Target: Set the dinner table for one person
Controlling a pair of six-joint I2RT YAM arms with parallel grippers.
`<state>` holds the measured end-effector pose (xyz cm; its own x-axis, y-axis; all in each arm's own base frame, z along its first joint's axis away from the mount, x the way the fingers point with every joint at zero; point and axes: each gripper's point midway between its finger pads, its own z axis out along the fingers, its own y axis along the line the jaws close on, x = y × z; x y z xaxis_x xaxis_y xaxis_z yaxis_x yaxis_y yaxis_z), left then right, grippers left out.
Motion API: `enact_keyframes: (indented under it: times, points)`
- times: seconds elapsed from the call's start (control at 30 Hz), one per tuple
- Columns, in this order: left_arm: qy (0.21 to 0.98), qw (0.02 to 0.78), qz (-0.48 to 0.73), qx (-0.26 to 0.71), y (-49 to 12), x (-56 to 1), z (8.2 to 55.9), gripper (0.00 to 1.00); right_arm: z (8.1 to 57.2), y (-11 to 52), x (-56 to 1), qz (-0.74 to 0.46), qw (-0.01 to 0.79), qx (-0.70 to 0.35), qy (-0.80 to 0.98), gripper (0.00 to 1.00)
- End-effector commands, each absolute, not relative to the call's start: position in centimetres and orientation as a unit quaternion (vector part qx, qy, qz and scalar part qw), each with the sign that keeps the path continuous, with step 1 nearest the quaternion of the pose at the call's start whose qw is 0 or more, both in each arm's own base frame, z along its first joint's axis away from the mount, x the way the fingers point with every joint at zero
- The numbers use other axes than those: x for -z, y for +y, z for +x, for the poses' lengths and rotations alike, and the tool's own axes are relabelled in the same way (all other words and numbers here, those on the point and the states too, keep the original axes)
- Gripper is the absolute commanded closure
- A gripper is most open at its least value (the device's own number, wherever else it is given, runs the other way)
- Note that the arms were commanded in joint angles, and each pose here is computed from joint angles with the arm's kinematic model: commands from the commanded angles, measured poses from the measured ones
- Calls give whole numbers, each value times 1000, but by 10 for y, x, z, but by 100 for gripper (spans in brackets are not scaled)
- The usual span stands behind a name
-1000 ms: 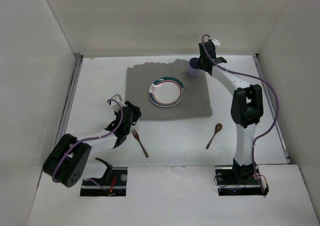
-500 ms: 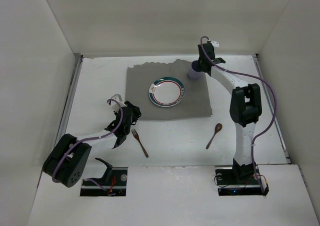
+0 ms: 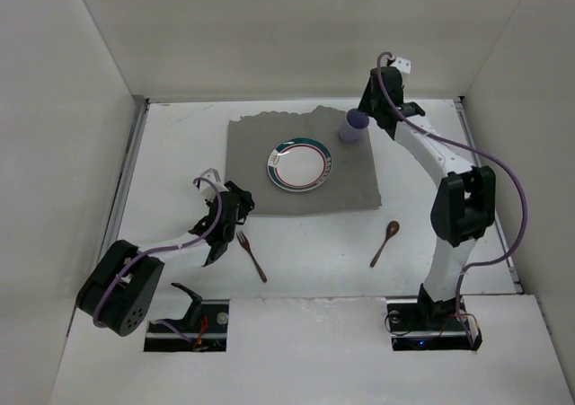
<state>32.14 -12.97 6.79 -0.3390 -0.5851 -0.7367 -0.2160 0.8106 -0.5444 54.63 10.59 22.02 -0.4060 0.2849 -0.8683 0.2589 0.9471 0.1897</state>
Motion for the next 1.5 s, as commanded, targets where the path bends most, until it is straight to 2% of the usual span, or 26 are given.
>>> enact_keyframes:
  times: [0.0,0.07,0.2,0.27,0.37,0.47,0.53,0.63,0.7,0.77,0.83,1.03,1.13,1.27,1.3,1.4,1.47]
  points:
    - [767,554,-254,198,-134,-102,334,62,536,109,-218,162,525,-22,835,49]
    - [769,554,-253,194,-133,-100,334,62,529,107,-220,164,531,-25,831,53]
    - [771,552,-251,194,-135,-100,335,62,509,102,-222,174,541,-38,822,73]
    - [773,551,-250,192,-136,-97,336,62,499,97,-215,184,538,-40,822,76]
    - [775,548,-251,189,-135,-95,336,63,490,88,-186,201,518,-48,830,74]
    - [772,554,-253,181,-130,-98,337,62,483,82,-156,219,494,-62,839,65]
    - [773,555,-259,168,-123,-96,338,62,480,80,-136,232,477,-77,844,63]
    - [775,555,-263,148,-114,-98,339,57,478,84,-109,240,444,-102,857,54]
    - [776,558,-269,118,-99,-99,342,54,476,81,-94,253,427,-107,861,51]
    - [780,554,-274,98,-88,-98,343,52,477,82,-84,259,416,-115,864,50]
    - [780,553,-282,84,-78,-99,346,52,480,85,-80,256,413,-126,865,55]
    - [782,542,-300,66,-60,-107,359,51,483,85,-78,256,399,-150,867,55]
    - [790,530,-301,62,-60,-101,364,50,482,87,-74,254,387,-159,872,60]
    - [793,528,-289,95,-79,-105,363,52,477,82,-78,269,391,-161,865,80]
    - [794,530,-281,102,-86,-109,361,53,475,79,-80,275,396,-162,861,81]
    - [799,535,-243,124,-112,-121,352,57,470,74,-100,285,432,-175,837,78]
    - [808,531,-213,141,-135,-125,342,64,461,69,-116,295,455,-173,823,66]
